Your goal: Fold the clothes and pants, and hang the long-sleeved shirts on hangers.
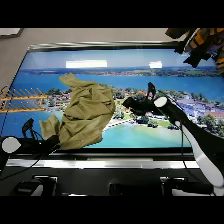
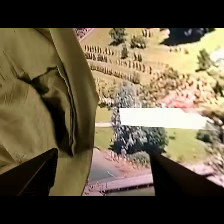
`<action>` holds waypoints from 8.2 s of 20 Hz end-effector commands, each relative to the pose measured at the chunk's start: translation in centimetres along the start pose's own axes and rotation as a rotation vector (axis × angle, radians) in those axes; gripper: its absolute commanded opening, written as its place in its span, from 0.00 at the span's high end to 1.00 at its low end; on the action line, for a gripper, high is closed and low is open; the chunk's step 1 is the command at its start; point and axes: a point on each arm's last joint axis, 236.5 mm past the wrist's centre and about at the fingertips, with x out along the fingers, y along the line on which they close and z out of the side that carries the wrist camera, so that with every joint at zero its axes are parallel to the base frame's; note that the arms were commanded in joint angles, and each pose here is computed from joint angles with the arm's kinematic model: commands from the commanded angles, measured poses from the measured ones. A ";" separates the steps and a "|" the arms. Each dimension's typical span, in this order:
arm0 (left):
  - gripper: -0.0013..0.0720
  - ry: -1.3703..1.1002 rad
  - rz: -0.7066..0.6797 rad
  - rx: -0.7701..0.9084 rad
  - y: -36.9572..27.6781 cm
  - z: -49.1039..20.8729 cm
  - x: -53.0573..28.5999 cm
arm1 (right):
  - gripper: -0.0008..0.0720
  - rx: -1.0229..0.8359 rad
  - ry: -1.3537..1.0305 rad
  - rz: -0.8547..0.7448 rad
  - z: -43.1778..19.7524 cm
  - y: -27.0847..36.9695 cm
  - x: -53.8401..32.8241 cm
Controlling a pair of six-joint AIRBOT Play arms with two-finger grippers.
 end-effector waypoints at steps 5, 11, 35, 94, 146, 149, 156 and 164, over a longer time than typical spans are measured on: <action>0.96 0.003 0.003 -0.002 0.1 0.0 0.1 | 0.13 0.051 0.078 0.030 2.9 0.9 5.4; 0.96 0.001 0.003 -0.005 0.0 0.2 0.3 | 0.15 0.174 0.126 0.087 1.9 1.0 7.1; 0.96 -0.435 -0.285 0.267 -14.6 13.0 -13.1 | 0.95 -0.324 -0.378 0.168 9.1 16.0 -17.6; 0.96 -0.081 -0.223 0.019 -15.4 17.6 4.2 | 0.06 0.222 0.070 -0.119 0.8 -19.6 -14.3; 0.96 -0.113 -0.088 0.192 -18.5 26.2 4.3 | 0.94 0.092 -0.059 -0.283 18.2 -8.1 -13.1; 0.59 -0.044 -0.086 0.150 -17.6 25.9 7.6 | 0.79 0.078 0.000 -0.294 17.3 -9.4 -9.2; 0.03 -0.161 -0.105 0.235 -14.3 28.3 -3.5 | 0.22 -0.120 0.045 -0.367 15.5 -10.7 -22.7; 0.03 -0.145 -0.085 0.112 -1.6 17.0 -4.1 | 0.22 0.145 0.114 -0.299 0.5 -15.2 -24.8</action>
